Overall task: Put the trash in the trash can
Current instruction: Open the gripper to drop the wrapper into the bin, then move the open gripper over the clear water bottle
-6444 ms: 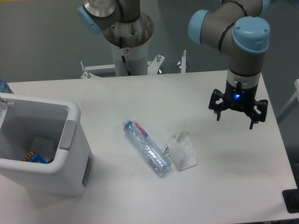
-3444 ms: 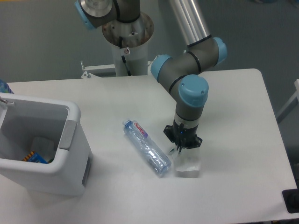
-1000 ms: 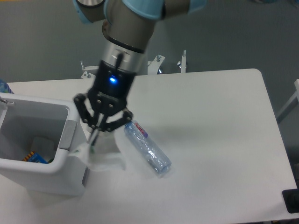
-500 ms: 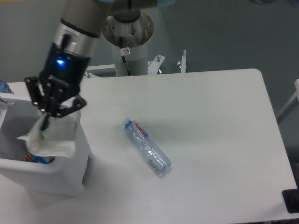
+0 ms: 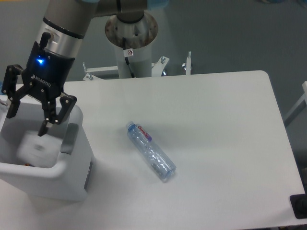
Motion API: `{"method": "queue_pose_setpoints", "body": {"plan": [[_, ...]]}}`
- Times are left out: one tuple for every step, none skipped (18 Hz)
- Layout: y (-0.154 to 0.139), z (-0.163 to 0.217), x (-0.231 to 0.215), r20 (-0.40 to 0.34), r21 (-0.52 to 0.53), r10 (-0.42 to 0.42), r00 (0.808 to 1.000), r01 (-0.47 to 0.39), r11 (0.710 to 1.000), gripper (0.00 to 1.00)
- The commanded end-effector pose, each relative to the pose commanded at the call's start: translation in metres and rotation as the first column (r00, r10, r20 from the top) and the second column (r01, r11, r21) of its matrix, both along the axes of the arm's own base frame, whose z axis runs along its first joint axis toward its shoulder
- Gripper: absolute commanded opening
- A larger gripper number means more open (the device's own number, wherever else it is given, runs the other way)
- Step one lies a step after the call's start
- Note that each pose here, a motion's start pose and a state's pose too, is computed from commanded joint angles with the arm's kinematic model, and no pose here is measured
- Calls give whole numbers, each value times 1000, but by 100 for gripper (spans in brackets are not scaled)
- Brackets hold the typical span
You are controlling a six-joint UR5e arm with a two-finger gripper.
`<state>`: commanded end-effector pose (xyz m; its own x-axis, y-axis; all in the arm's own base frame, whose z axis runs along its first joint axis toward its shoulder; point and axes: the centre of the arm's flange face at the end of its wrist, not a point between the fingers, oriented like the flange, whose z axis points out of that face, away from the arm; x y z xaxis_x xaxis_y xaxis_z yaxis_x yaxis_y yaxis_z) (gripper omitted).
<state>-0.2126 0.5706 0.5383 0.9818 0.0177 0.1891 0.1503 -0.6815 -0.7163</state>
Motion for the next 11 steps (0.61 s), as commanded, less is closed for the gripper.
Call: {"method": "queue_pose_setpoints", "body": {"plan": [[-6,-6,-25,5,-9,38,999,-38,999,100],[-11,-18,-53,16,-24,80,997,-80,997,100],[-21,-28,-82,26,-39,125,992,-124,992,100],[-26,-38,-102,37,-52,155,987,-153,987,100],[-30,-49,-119,48,-66,179,983,-176,982,100],[-35,-60,-137,58,-81,205,977,-200,976,100],[-38,-73,-153,72,-98,225,972,-218,971,100],[-43,-82,-166,80,-111,245,966,-235,966,100],[-47,-90,-177,78,-128,267,961,-256,958,100],[-54,-99,-186,73,-149,291,954,-278,949,100],[-60,-108,-191,71,-170,308,949,-293,941,100]]}}
